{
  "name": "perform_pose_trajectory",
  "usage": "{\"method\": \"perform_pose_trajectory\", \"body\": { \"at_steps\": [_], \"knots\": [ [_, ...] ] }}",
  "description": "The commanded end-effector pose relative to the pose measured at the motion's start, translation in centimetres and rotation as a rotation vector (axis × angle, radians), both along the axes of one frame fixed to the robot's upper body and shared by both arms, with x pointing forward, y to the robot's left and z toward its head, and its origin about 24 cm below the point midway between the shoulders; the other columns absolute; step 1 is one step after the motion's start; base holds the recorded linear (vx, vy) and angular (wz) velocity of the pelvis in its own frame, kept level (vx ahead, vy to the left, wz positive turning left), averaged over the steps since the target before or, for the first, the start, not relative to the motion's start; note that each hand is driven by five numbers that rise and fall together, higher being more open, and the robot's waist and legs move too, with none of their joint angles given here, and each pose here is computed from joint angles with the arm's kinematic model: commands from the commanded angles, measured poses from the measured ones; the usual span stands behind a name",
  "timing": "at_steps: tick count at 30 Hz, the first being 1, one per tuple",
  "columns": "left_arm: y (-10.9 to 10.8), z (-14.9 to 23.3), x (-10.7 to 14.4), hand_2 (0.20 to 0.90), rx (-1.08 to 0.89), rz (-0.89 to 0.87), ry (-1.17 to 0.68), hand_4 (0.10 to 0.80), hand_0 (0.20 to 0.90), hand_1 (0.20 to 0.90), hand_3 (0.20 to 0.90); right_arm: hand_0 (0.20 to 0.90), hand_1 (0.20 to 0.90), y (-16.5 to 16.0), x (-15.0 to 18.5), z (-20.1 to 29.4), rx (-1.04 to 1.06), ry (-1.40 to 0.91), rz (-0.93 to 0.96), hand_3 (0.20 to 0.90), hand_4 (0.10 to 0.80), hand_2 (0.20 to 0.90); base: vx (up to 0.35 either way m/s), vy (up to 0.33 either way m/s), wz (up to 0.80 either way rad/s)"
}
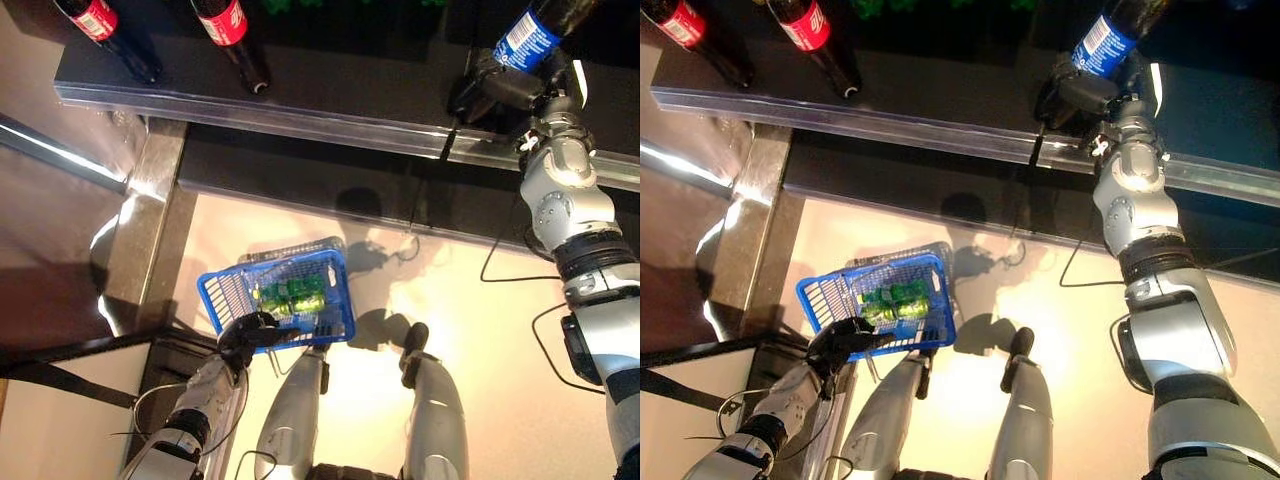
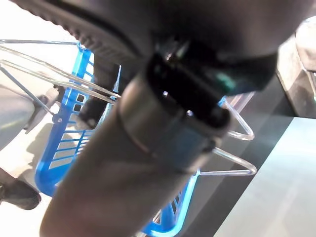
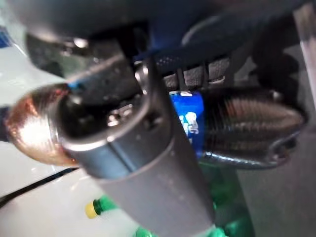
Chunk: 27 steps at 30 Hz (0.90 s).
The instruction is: Pick up the drink and place into the basket.
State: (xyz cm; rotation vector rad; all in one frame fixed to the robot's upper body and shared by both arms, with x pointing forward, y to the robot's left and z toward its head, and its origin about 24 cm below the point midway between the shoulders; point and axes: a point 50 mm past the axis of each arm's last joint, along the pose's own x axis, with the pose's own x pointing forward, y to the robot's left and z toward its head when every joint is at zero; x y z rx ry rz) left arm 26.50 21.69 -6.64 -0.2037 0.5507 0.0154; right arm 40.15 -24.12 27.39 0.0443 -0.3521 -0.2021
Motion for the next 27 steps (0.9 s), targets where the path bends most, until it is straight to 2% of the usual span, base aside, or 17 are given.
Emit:
{"method": "perform_pose_trajectory", "body": {
  "at_steps": [1, 14, 27],
  "knots": [
    [2.2, -2.0, -4.0, 0.3, 0.089, -0.066, 0.098, 0.1, 0.3, 0.3, 0.2, 0.3, 0.3, 1.8, -1.7, 8.5, -0.032, -0.302, 0.065, 0.2, 0.1, 0.3, -0.027, -0.01, 0.08],
    [2.2, -2.0, -3.9, 0.3, 0.092, -0.071, 0.094, 0.1, 0.3, 0.3, 0.2, 0.3, 0.3, 0.8, -1.6, 8.1, 0.05, -0.311, 0.086, 0.2, 0.1, 0.3, 0.0, 0.0, 0.0],
    [2.8, -1.9, -4.1, 0.3, 0.098, -0.051, 0.087, 0.1, 0.3, 0.3, 0.2, 0.3, 0.3, 1.2, -2.0, 8.2, -0.026, -0.366, 0.127, 0.2, 0.1, 0.3, 0.0, 0.0, 0.0]
  ]
}}
